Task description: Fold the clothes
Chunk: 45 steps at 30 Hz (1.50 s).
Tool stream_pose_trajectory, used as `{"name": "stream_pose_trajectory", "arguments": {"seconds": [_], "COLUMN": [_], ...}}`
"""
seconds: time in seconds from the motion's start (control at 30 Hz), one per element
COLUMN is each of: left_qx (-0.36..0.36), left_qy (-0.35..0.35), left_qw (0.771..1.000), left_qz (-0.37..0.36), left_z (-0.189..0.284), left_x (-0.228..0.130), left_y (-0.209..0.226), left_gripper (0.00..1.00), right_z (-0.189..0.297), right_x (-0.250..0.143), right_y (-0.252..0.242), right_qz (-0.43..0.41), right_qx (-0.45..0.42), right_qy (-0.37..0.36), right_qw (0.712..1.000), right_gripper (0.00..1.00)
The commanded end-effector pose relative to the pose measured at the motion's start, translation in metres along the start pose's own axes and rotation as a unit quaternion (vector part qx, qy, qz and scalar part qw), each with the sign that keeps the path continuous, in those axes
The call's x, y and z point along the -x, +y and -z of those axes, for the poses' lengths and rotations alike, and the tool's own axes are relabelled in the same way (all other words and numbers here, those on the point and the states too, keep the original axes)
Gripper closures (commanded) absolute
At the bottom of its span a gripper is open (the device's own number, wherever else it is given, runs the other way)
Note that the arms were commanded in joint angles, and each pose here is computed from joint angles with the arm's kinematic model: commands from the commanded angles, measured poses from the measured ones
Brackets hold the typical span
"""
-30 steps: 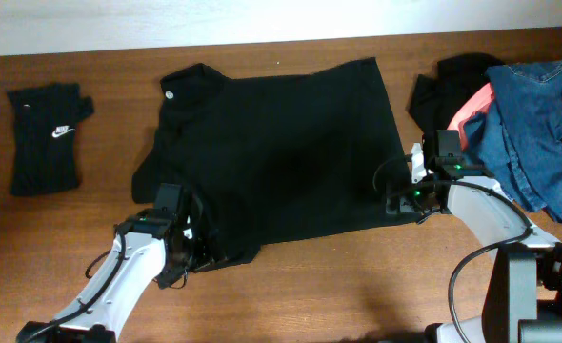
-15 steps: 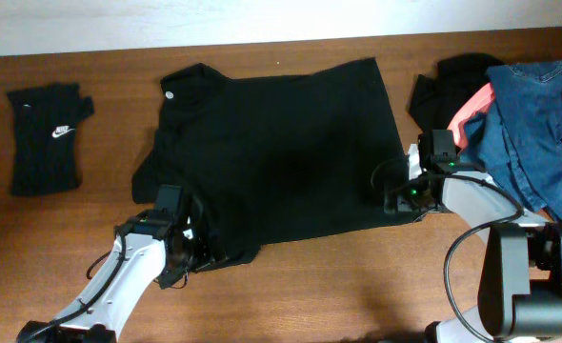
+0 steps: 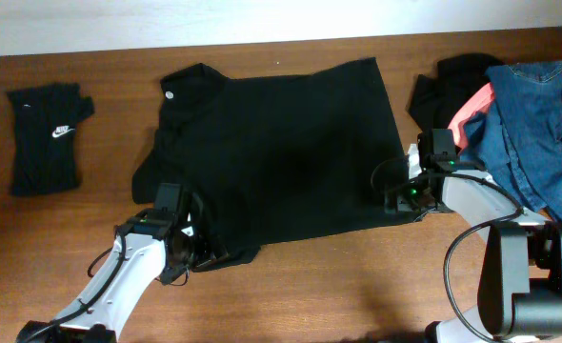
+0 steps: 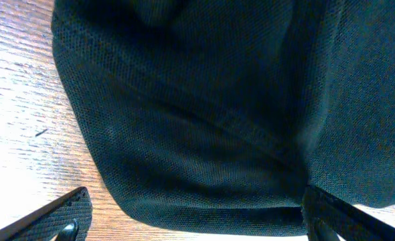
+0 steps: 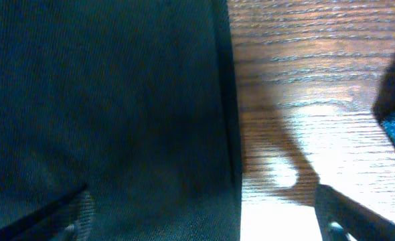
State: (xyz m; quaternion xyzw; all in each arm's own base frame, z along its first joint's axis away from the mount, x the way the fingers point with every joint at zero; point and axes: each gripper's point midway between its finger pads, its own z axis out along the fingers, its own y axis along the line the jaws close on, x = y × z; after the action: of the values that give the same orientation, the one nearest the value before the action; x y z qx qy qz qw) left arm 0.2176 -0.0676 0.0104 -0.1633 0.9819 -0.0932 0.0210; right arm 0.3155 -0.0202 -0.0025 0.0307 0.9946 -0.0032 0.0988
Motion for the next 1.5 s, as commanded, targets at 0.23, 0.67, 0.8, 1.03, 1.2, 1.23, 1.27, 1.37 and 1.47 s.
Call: {"name": "stream_pose_trajectory", "arguments": {"seconds": [0.23,0.67,0.8,1.03,1.2,1.23,1.27,1.37,1.47], "left_qx": [-0.006,0.002,0.002,-0.014,-0.017,-0.017,-0.017,-0.017,-0.017], "left_qy": [0.000,0.022,0.018,0.006,0.004,0.004,0.005,0.004,0.005], "left_qw": [1.000,1.000,1.000,1.000,1.000,1.000,1.000,1.000,1.000], "left_qz": [0.006,0.009,0.009,0.007,0.007,0.007,0.007,0.007,0.007], "left_z": [-0.003,-0.004,-0.010,-0.025,-0.025,-0.025,-0.025,-0.024,-0.023], "left_x": [0.001,-0.011,-0.013,-0.015,-0.014,-0.014,-0.014,-0.014,-0.014], "left_y": [-0.001,0.004,0.007,0.008,0.007,0.008,0.008,0.007,0.007], "left_gripper": [0.15,0.29,0.28,0.28,0.52,0.64,0.72,0.96,0.99], "right_z": [-0.015,-0.015,-0.014,-0.014,-0.014,-0.014,-0.014,-0.014,-0.014], "right_x": [-0.023,-0.021,-0.021,-0.021,-0.021,-0.021,-0.021,-0.021,-0.021], "right_y": [-0.003,-0.003,-0.002,-0.001,-0.001,-0.001,-0.001,0.000,0.000], "right_qz": [-0.005,-0.005,-0.005,-0.005,-0.005,-0.005,-0.005,-0.005,-0.005], "right_qx": [-0.005,-0.005,-0.004,-0.001,-0.001,-0.001,0.000,0.003,0.003], "right_qy": [0.045,0.043,0.043,0.043,0.043,0.043,0.043,0.043,0.043], "right_qw": [0.999,0.999,0.999,0.999,0.999,0.999,0.999,0.999,0.999], "right_gripper": [0.40,0.28,0.28,0.28,0.28,0.28,0.28,0.29,0.55]}}
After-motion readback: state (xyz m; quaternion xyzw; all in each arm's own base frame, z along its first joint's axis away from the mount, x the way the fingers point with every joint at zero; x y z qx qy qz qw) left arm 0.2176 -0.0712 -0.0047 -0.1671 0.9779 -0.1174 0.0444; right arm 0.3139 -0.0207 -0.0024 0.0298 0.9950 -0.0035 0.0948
